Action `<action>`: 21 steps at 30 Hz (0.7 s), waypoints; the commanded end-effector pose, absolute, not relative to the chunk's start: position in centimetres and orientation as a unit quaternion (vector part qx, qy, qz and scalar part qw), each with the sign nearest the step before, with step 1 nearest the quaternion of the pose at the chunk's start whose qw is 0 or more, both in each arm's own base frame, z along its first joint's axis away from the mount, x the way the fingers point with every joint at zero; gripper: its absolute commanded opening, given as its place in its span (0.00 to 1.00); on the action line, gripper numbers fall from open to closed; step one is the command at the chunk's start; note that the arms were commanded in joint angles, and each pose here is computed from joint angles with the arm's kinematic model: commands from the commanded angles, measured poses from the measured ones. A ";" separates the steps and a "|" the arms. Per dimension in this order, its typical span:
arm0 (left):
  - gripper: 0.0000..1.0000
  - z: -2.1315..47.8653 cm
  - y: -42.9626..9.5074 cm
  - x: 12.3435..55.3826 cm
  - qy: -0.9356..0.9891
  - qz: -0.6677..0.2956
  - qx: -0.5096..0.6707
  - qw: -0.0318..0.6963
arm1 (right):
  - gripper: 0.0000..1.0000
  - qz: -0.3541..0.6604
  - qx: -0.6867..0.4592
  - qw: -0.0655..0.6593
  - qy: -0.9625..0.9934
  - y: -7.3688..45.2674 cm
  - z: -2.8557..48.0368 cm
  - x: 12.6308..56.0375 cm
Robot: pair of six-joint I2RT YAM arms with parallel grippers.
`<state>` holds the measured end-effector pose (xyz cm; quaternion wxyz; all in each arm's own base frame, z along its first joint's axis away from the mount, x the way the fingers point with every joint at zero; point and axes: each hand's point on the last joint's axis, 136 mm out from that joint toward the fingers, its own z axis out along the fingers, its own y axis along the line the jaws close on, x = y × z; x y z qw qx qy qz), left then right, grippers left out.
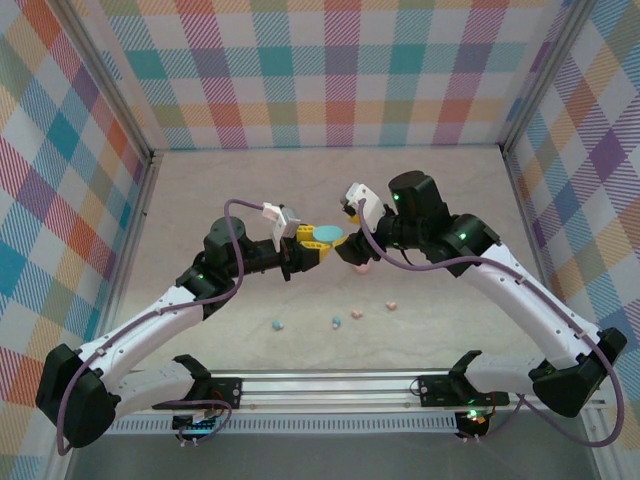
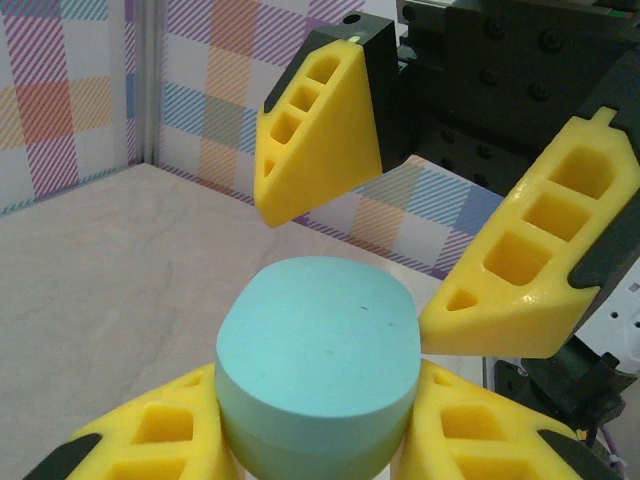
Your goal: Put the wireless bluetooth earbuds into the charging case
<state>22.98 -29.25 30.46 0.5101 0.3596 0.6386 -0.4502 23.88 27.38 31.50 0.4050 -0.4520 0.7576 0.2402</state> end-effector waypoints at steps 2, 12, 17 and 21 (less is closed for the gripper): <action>0.23 31.3 -29.3 20.7 0.610 -0.477 0.386 0.501 | 0.68 0.207 -0.413 0.453 0.763 26.7 33.8 26.4; 0.23 31.2 -29.3 20.3 0.608 -0.483 0.388 0.496 | 0.67 0.192 -0.406 0.455 0.769 26.8 34.1 27.4; 0.23 31.0 -29.4 20.3 0.609 -0.483 0.388 0.494 | 0.67 0.185 -0.396 0.464 0.771 26.6 34.9 27.8; 0.23 30.9 -29.5 20.3 0.610 -0.485 0.389 0.492 | 0.68 0.179 -0.386 0.468 0.775 26.4 35.3 28.2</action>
